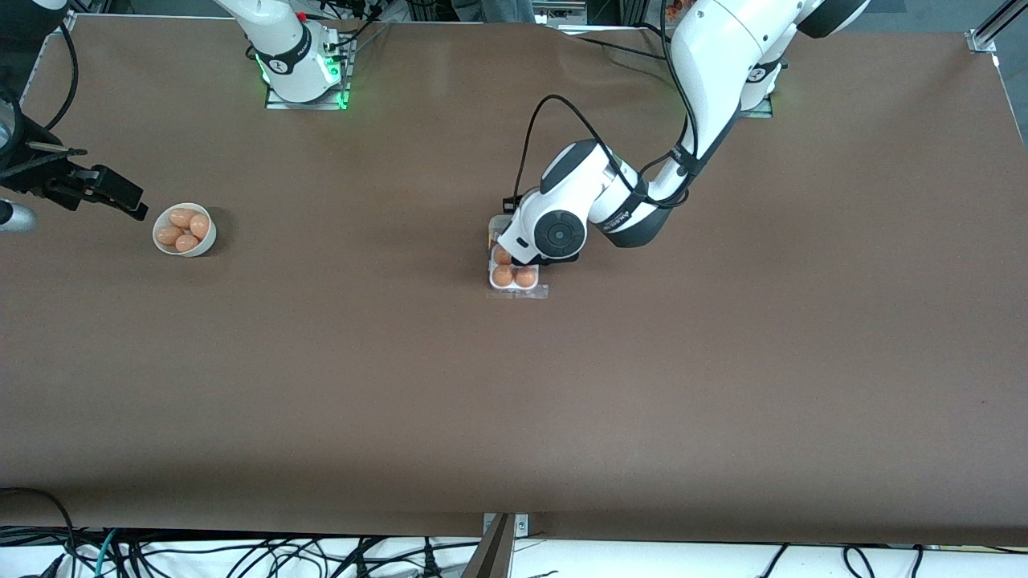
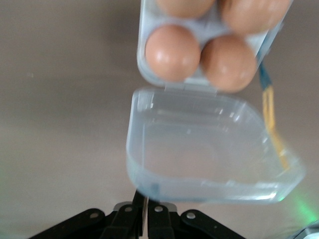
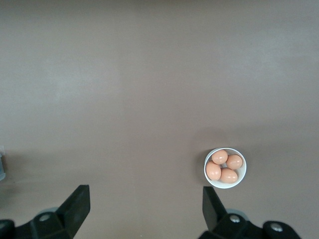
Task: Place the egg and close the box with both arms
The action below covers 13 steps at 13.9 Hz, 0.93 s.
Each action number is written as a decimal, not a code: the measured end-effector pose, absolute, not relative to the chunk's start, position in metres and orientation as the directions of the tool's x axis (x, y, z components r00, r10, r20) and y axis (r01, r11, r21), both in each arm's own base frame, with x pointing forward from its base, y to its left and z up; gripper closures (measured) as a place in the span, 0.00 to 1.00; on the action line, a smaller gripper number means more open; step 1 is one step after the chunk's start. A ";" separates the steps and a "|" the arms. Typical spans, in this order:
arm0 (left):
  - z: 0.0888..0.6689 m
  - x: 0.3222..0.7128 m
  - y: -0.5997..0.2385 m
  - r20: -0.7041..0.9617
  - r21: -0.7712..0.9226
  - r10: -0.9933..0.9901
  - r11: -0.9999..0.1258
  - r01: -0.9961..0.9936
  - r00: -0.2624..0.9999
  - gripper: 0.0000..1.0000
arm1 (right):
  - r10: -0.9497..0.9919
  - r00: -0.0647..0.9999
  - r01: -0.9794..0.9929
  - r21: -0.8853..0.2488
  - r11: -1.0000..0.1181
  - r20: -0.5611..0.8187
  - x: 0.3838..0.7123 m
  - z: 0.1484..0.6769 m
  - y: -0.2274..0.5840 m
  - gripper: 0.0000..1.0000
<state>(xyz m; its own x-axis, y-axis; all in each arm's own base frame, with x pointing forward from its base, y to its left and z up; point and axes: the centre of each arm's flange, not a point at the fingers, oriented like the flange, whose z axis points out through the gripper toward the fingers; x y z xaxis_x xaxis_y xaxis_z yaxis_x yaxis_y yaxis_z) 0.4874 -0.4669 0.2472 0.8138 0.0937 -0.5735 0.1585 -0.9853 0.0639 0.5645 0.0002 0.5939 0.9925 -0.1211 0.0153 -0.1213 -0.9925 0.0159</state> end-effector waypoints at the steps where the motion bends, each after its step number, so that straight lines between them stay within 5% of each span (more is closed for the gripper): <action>1: 0.248 0.495 -0.466 -0.551 0.076 0.112 -0.980 0.184 0.827 0.92 | -0.114 0.993 -0.114 0.016 -0.993 0.015 0.564 0.594 0.000 0.00; 8: 0.304 0.561 -0.434 -0.464 0.104 0.208 -0.953 0.286 0.861 0.87 | -0.105 0.994 -0.105 0.016 -0.994 0.015 0.565 0.594 0.000 0.00; 13: 0.434 0.626 -0.321 -0.358 0.023 0.275 -0.953 0.303 0.892 0.44 | -0.104 0.994 -0.104 0.016 -0.994 0.016 0.565 0.594 0.000 0.00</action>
